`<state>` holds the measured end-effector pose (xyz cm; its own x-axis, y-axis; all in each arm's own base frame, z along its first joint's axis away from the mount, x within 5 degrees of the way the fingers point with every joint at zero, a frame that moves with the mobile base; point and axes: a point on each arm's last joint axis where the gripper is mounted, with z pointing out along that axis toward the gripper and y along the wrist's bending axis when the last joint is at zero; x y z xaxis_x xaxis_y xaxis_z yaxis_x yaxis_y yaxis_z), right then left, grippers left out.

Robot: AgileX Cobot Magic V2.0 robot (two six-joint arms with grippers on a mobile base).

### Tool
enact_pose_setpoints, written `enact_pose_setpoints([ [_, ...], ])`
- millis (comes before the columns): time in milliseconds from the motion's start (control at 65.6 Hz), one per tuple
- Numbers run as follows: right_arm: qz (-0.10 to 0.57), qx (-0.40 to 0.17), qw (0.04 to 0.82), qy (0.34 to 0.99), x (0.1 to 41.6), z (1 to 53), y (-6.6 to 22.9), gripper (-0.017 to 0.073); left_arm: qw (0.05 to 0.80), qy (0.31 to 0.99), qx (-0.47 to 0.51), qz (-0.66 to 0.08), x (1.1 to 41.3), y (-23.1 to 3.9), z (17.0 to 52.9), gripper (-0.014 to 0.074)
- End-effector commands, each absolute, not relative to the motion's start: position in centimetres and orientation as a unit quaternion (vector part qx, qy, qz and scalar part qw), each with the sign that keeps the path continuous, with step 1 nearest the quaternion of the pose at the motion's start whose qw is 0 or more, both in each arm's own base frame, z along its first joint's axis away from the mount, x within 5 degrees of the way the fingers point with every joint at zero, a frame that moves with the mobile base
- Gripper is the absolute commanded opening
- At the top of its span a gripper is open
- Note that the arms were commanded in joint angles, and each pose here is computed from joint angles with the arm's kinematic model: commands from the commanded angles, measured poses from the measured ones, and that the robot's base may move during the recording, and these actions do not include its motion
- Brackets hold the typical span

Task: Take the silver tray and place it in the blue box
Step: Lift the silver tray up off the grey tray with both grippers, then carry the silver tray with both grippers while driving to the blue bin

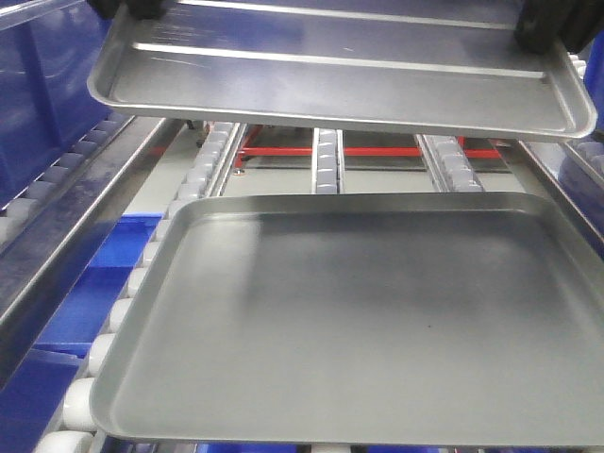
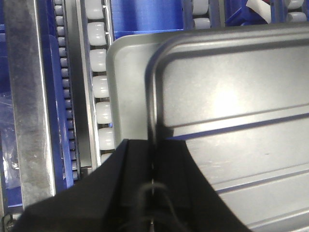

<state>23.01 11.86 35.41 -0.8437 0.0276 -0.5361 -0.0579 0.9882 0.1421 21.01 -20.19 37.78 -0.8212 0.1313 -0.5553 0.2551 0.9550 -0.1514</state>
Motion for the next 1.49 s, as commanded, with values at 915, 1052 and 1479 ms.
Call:
enact_pose_setpoints([
  [915, 0.085, -0.014, 0.331, 0.940, 22.73, 37.68, 11.44, 0.0057, 0.320, 0.932, 0.112, -0.127, 20.57, -19.80, 39.84, -0.0098],
  [1052, 0.085, -0.014, 0.331, 0.940, 22.73, 37.68, 11.44, 0.0057, 0.320, 0.932, 0.112, -0.127, 20.57, -19.80, 39.84, -0.0098],
  [1479, 0.085, -0.014, 0.331, 0.940, 22.73, 37.68, 11.44, 0.0057, 0.320, 0.932, 0.112, -0.127, 20.57, -19.80, 39.84, -0.0098],
])
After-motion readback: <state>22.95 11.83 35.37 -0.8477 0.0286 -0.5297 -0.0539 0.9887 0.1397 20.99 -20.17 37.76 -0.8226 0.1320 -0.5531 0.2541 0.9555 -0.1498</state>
